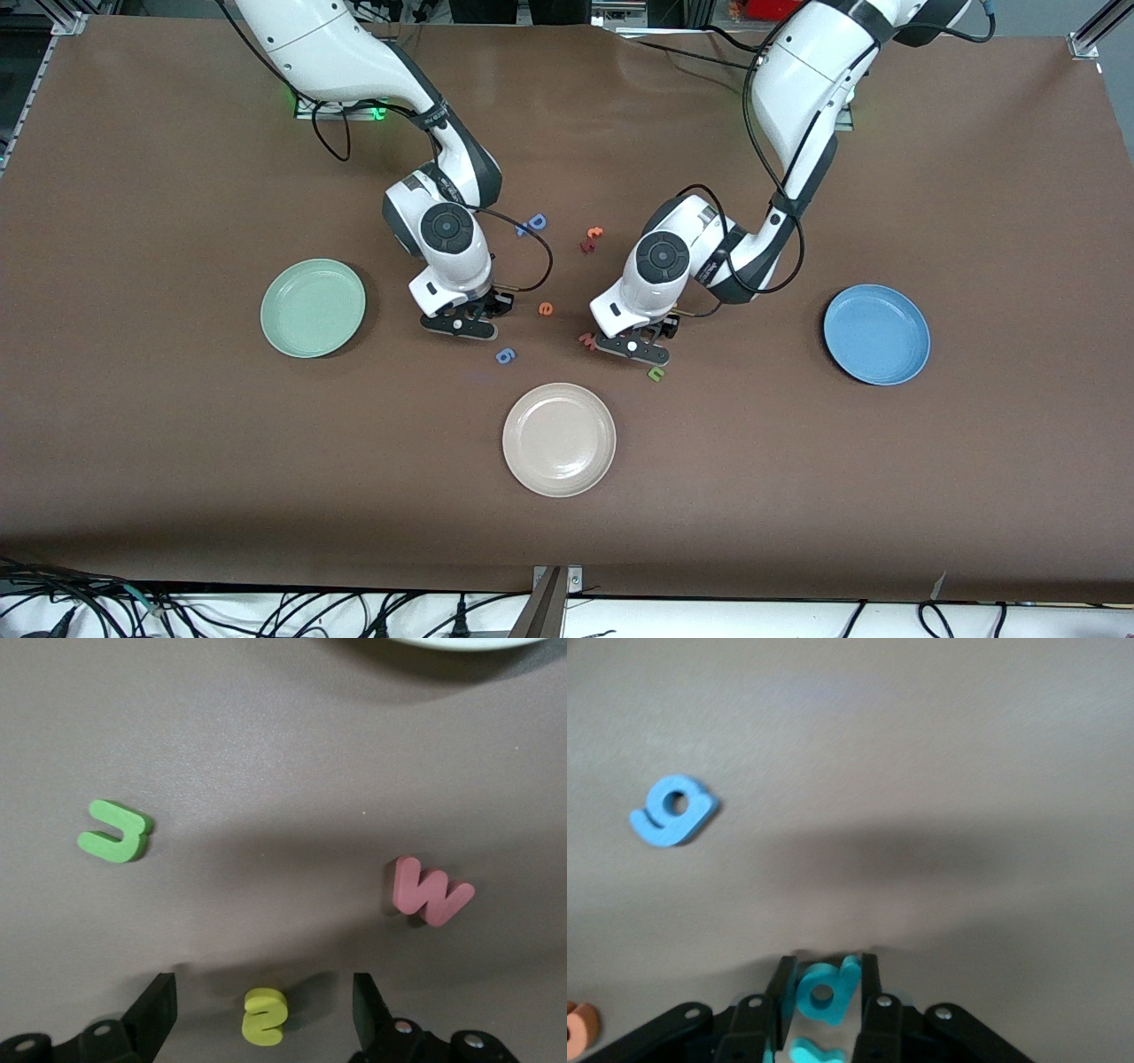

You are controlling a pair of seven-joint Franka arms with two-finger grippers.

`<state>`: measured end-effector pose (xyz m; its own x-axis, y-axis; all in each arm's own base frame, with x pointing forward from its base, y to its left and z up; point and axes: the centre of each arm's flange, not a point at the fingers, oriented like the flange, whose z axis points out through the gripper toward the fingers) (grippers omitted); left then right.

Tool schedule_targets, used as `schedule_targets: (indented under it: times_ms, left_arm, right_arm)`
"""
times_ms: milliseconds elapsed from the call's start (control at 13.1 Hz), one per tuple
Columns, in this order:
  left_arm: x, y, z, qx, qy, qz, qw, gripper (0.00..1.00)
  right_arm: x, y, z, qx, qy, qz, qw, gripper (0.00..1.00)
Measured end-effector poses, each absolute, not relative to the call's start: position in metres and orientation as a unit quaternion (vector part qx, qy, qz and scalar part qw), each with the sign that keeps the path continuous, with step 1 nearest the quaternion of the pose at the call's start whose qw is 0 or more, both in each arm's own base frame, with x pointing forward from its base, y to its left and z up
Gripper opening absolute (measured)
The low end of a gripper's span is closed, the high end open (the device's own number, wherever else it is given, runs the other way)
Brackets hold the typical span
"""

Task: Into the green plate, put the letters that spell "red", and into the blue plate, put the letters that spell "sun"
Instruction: 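Place the teal letter on the green plate while the left gripper grasps yellow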

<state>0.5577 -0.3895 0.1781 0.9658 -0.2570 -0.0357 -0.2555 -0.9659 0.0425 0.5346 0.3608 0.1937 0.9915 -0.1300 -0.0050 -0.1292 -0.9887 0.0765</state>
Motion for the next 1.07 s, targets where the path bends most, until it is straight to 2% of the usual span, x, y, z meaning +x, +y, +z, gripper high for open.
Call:
schedule_targets:
  times_ms: [229,305,534,762,1067]
  left_arm:
    - [0.557,-0.383,0.181,0.991,-0.131,-0.022,0.017,0.86]
    - [0.556,-0.382,0.180,0.991,-0.132,-0.023,0.016,0.80]
    - [0.550,-0.380,0.173,0.991,-0.133,-0.030,0.013,0.80]
    - [0.546,-0.381,0.170,0.990,-0.135,-0.034,0.012,0.81]
    - [0.540,-0.385,0.168,0.990,-0.137,-0.037,0.013,0.79]
  right_arm:
    - [0.556,0.325,0.237,0.996,-0.025,-0.027,0.080,0.33]
    - [0.563,0.305,0.252,0.995,-0.011,-0.037,0.094,0.33]
    - [0.575,0.228,0.284,0.991,0.030,-0.056,0.113,0.33]
    - [0.572,0.149,0.275,0.990,0.060,-0.094,0.090,0.33]
    - [0.558,0.077,0.228,0.990,0.094,-0.081,0.059,0.33]
